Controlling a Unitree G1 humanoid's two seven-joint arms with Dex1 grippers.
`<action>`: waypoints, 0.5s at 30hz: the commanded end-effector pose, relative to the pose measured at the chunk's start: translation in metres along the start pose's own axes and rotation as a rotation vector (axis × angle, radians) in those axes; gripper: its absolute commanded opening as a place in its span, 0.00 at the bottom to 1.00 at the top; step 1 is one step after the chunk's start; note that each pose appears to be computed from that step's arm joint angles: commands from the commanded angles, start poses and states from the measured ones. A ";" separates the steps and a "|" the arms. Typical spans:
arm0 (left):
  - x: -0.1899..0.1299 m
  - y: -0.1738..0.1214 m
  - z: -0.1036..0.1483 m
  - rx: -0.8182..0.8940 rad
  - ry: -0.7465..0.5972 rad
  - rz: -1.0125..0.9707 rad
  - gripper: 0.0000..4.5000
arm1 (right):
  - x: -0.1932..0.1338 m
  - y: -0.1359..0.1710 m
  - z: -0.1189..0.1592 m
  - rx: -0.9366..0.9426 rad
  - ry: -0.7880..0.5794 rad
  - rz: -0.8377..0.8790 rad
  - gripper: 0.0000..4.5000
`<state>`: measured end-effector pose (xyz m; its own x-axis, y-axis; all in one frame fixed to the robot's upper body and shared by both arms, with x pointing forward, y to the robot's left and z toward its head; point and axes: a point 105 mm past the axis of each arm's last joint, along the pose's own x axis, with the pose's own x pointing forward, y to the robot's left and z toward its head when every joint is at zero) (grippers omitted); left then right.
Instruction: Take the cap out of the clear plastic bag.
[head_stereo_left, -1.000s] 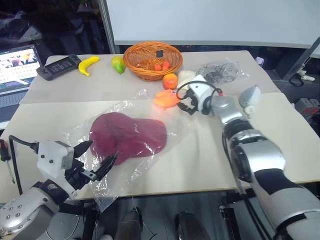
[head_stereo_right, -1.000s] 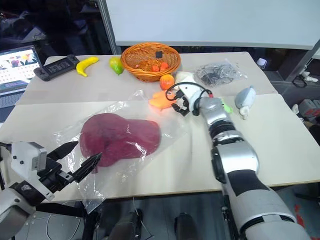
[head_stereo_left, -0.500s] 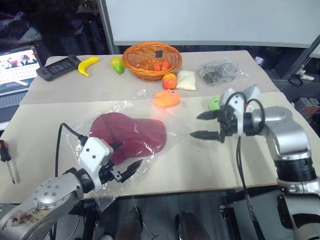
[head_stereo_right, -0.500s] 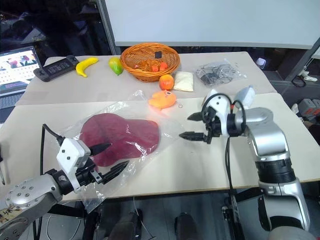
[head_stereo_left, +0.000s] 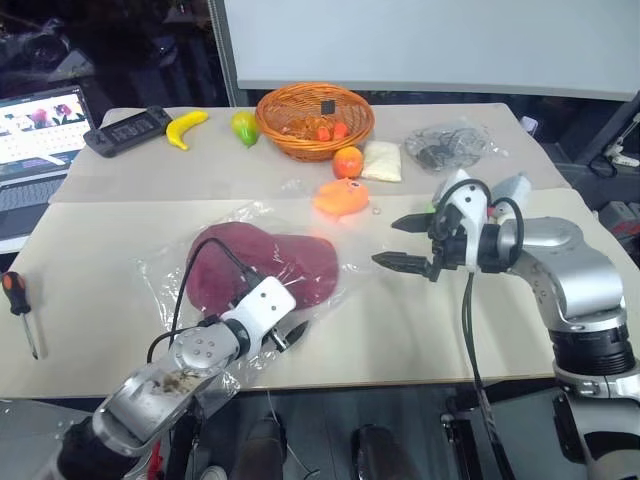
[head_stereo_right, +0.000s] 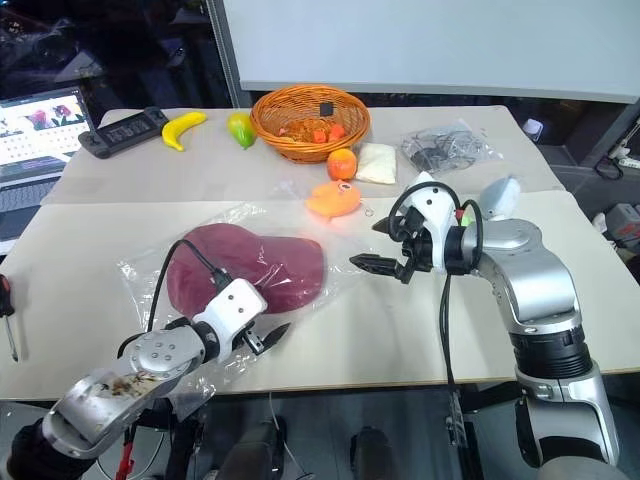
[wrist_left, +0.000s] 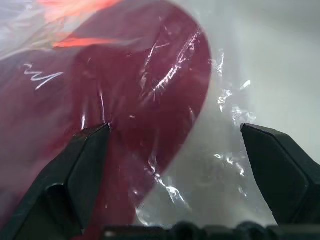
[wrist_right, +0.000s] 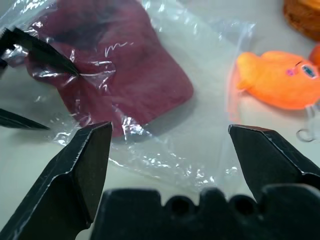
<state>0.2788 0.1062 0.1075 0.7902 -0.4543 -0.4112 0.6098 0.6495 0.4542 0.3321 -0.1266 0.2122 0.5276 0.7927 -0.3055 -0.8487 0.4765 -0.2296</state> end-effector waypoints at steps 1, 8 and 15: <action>0.001 0.006 -0.010 0.040 0.063 0.057 1.00 | -0.003 0.000 0.022 -0.060 -0.061 -0.012 0.98; -0.005 0.011 -0.025 0.037 0.131 0.083 0.67 | 0.000 -0.005 0.019 -0.050 -0.064 -0.042 1.00; -0.004 0.009 -0.028 0.033 0.133 0.080 0.10 | 0.000 -0.010 0.017 -0.055 -0.055 -0.082 1.00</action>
<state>0.2847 0.1284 0.1077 0.8534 -0.3267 -0.4062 0.5133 0.6625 0.5456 0.3404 -0.1271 0.2156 0.5796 0.7671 -0.2749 -0.8136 0.5254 -0.2490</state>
